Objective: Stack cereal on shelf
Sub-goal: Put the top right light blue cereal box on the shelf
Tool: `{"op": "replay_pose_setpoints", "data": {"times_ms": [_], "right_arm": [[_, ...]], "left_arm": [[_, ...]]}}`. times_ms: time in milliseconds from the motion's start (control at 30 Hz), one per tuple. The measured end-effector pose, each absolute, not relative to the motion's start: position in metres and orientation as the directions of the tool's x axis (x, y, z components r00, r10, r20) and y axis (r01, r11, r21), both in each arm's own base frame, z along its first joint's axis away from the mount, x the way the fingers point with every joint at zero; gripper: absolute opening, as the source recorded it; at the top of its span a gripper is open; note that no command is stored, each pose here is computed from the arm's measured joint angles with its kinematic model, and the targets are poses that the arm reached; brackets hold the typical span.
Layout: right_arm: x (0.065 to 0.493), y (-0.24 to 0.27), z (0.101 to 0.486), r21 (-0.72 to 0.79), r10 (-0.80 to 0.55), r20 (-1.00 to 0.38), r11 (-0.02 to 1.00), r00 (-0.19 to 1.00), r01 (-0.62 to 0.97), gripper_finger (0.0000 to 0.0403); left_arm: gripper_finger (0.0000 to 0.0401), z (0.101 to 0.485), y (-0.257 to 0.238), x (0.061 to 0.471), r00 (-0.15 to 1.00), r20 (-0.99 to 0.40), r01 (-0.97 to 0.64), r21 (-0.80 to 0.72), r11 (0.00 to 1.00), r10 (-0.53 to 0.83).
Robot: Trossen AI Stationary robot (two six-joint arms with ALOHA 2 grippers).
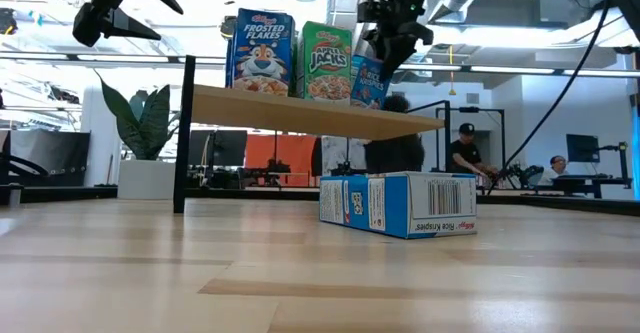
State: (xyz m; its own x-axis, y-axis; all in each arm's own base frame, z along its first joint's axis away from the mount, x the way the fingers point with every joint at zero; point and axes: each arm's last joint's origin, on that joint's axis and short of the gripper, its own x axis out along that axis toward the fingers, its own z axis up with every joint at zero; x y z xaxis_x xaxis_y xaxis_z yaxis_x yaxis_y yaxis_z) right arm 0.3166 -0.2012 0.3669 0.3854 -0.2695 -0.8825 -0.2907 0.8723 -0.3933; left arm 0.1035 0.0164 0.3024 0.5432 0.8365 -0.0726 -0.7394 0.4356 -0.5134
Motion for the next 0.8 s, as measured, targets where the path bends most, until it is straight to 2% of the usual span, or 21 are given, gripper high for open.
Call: {"op": "replay_pose_setpoints", "data": {"times_ms": [233, 600, 800], "right_arm": [[0.318, -0.201, 0.367, -0.392, -0.274, -0.877, 0.882, 0.394, -0.261, 0.0172], [0.319, -0.196, 0.373, -0.402, -0.287, -0.861, 0.89, 0.419, -0.217, 0.0249], [0.318, -0.196, 0.377, -0.423, -0.306, -0.845, 0.884, 0.438, -0.199, 0.026]], "left_arm": [[0.0283, 0.302, 0.016, 0.104, 0.543, -0.073, -0.74, -0.513, 0.435, 0.837], [0.0283, 0.302, 0.016, 0.103, 0.542, -0.072, -0.744, -0.504, 0.438, 0.837], [0.0283, 0.302, 0.016, 0.103, 0.542, -0.072, -0.744, -0.504, 0.438, 0.837]]}}
